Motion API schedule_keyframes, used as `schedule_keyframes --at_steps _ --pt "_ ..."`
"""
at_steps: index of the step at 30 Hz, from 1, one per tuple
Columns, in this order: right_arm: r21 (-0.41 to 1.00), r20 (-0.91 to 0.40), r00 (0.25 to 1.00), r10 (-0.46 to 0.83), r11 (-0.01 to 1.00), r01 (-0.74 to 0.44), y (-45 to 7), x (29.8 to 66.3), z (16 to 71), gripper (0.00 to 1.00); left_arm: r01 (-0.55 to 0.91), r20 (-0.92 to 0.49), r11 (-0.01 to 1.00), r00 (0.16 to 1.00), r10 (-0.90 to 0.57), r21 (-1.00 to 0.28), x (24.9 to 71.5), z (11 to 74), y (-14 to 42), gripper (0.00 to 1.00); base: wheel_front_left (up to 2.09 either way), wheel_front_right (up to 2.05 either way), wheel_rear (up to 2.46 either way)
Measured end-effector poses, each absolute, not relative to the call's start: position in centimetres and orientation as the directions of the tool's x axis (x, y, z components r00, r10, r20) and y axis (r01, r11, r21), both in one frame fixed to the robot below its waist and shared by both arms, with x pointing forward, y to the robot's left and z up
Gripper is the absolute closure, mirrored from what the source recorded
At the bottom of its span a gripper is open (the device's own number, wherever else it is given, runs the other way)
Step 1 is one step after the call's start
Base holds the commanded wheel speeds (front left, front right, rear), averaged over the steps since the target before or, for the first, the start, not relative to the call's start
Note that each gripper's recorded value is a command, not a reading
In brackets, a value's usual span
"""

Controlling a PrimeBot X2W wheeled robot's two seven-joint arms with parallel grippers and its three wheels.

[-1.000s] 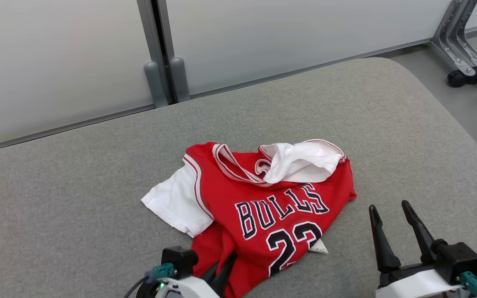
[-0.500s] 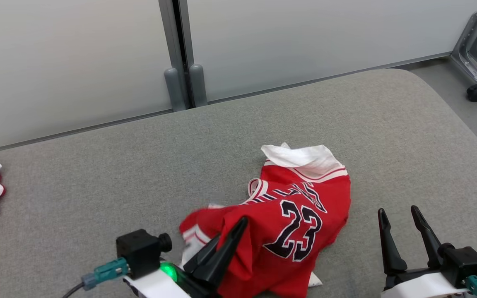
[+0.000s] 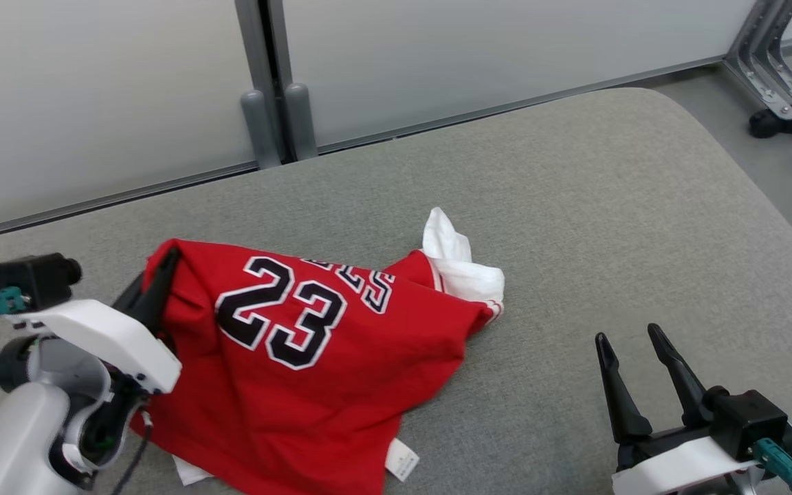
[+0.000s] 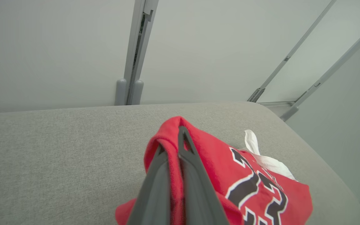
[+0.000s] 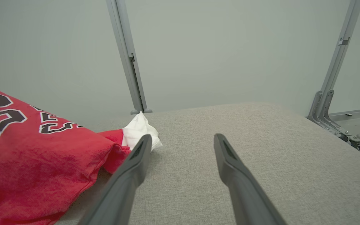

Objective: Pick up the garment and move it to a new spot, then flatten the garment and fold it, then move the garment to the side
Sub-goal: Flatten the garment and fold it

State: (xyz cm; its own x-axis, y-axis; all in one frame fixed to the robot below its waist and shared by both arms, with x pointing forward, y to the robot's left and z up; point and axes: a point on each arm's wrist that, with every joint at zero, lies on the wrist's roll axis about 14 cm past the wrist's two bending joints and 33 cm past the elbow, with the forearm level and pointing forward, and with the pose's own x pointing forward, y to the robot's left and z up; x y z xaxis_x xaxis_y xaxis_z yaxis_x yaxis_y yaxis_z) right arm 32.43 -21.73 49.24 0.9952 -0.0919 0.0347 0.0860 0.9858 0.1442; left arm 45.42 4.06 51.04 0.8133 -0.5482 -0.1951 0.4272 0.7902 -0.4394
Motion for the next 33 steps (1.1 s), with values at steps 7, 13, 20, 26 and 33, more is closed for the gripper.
schedule_keyframes --at_steps 7,13,20,26,33 --pt "0.143 -0.003 0.989 -0.149 0.979 0.148 -23.3 31.5 48.3 0.0 0.376 -0.209 0.872 0.868 -0.45 -0.315 51.3 48.7 7.2 1.0 0.0 0.0 0.0" --pt "0.142 -0.018 0.983 -0.181 0.973 0.181 -24.2 31.1 47.9 0.0 0.363 -0.244 0.897 0.873 -0.422 -0.251 52.2 45.5 7.5 0.0 0.0 0.0 0.0" --pt "0.139 -0.001 0.984 -0.179 0.974 0.177 -24.3 31.4 48.3 0.0 0.271 -0.143 0.936 0.941 -0.307 -0.226 52.2 46.9 10.5 0.0 0.0 0.0 0.0" --pt "0.139 0.01 0.988 -0.156 0.978 0.153 -23.7 31.4 48.5 0.0 0.275 -0.133 0.937 0.942 -0.308 -0.217 46.6 46.2 9.2 0.0 0.0 0.0 0.0" --pt "0.14 0.023 0.995 -0.098 0.986 0.094 -22.0 32.2 48.8 0.0 0.399 -0.267 0.871 0.839 -0.473 -0.287 37.4 43.5 2.7 0.0 0.0 0.0 0.0"
